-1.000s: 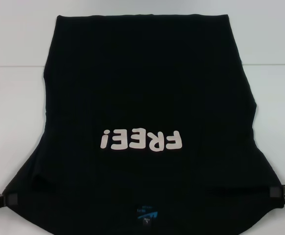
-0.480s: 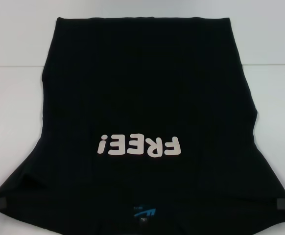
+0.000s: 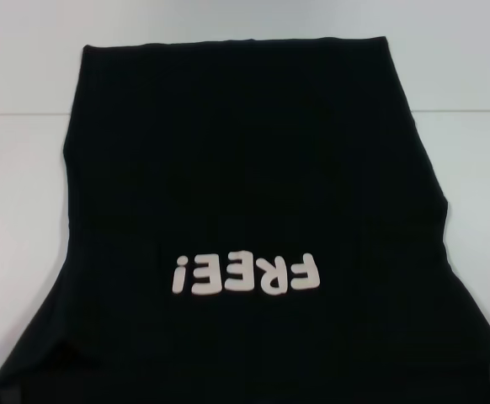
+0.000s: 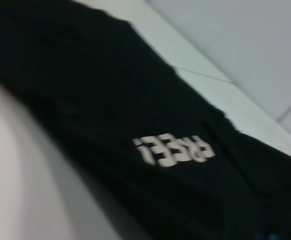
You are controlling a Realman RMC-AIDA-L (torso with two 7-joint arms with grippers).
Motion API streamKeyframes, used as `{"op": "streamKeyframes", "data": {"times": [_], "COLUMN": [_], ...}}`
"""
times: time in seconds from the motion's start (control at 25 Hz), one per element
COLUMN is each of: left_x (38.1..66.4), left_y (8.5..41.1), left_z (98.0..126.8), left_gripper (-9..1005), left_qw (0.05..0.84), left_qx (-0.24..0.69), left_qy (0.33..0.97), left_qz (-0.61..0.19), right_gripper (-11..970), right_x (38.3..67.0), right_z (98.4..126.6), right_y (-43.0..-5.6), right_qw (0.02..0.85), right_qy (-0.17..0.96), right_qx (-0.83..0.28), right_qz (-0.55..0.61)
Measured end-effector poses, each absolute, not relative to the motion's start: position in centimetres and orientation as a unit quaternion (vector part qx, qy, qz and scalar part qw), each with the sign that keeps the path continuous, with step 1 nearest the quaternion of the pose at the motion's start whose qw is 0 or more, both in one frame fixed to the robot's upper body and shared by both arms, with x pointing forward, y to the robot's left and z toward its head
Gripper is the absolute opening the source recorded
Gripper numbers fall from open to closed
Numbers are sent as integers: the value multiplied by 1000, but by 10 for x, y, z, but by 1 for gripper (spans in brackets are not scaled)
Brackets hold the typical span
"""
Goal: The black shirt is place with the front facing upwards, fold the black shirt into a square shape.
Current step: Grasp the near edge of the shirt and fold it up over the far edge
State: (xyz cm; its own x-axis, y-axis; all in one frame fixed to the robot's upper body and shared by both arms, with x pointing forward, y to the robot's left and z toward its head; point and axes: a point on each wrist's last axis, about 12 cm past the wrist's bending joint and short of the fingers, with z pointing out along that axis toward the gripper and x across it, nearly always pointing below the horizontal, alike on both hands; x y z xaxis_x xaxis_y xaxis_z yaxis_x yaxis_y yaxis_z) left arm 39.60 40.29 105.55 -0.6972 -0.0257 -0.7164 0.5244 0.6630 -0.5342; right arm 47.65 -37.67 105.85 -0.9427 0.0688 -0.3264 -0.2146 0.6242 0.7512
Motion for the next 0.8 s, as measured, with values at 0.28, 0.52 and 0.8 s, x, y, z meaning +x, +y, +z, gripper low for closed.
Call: {"op": "streamKeyframes", "data": {"times": [0.28,0.52,0.8], "left_x": [388,399,407], "left_y": [398,397,396], "left_z": [1060,1065,1068], "left_gripper": [33,33,33], "left_qw": [377,391,400], "left_qx": [184,195,210], "left_qy": [815,806,798], "left_qz": [-400,-399,-399], "right_gripper": [116,119,121], "right_x": [471,470,468], "right_z": [1062,1062,1065], "right_y": [-381,-381,-382], "right_qw": [168,172,190], "right_qy": [881,880,869], "right_qx": [-62,-71,-81], "right_qz": [439,438,449]}}
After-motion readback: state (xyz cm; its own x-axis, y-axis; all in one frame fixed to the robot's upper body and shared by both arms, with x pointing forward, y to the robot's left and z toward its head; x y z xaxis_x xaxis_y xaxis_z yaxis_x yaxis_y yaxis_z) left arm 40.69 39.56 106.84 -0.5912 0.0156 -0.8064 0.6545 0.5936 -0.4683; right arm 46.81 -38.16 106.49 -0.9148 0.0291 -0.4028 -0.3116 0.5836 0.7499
